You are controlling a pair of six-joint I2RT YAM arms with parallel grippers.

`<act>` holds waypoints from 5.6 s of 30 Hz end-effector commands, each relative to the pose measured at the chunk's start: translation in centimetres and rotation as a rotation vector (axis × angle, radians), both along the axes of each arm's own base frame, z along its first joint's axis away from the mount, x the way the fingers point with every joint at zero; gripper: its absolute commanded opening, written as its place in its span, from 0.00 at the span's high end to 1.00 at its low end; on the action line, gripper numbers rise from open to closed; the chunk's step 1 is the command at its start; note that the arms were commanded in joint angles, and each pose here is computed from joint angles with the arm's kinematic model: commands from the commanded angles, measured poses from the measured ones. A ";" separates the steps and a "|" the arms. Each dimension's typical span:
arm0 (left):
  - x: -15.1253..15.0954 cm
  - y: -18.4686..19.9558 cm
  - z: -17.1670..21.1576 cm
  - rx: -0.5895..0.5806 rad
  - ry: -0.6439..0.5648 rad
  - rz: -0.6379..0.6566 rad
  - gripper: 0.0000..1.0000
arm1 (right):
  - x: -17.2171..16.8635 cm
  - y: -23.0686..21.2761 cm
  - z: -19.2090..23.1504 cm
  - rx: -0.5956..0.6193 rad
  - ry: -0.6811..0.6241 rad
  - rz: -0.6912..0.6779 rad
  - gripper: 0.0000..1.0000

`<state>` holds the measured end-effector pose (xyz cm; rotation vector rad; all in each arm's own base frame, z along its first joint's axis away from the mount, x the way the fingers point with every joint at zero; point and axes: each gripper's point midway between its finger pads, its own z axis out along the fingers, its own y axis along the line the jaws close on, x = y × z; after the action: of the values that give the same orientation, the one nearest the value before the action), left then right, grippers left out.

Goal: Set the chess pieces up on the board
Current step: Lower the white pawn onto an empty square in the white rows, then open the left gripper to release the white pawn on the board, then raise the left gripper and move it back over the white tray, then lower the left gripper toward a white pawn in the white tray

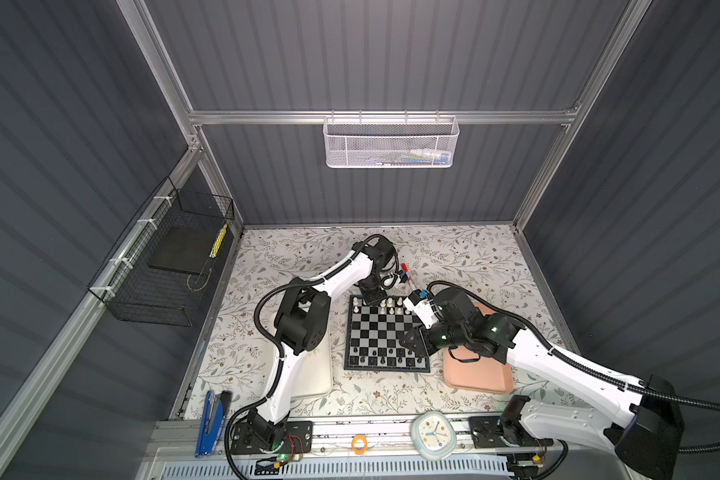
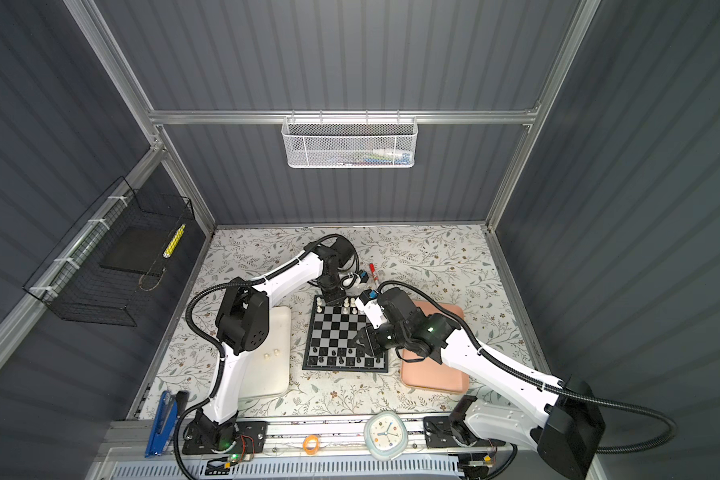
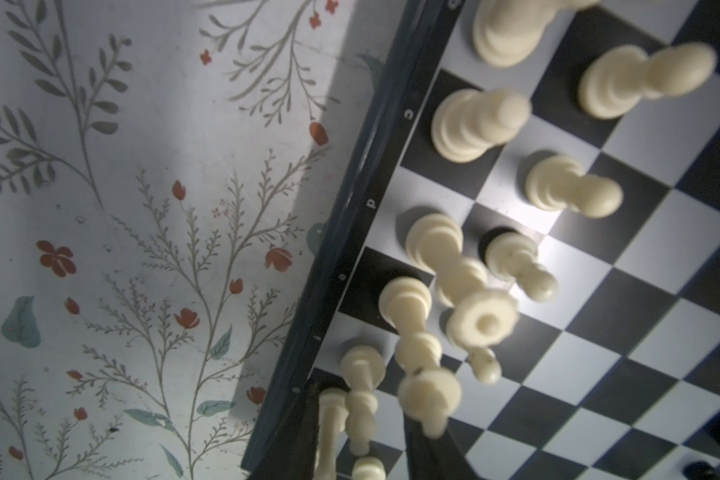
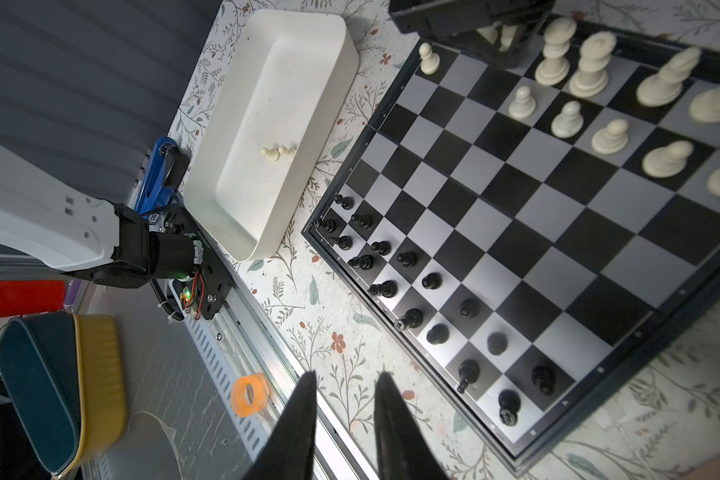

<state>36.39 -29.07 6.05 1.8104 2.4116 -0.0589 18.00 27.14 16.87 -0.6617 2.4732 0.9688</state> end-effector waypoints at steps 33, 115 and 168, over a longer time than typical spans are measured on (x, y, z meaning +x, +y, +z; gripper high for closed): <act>-3.0 3.0 6.5 0.007 -0.052 -0.009 0.63 | -1.8 0.3 3.8 0.113 0.000 0.085 0.73; -14.2 19.4 2.4 -0.057 0.123 0.350 0.48 | 0.0 6.0 -0.1 0.104 0.021 0.150 0.74; -15.3 18.5 -2.5 -0.020 0.153 0.255 0.63 | -0.1 6.4 -0.9 0.089 0.056 0.165 0.75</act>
<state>21.92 -10.55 4.24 1.4915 2.6977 -0.1810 18.10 33.05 15.13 -0.8009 2.4544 1.1435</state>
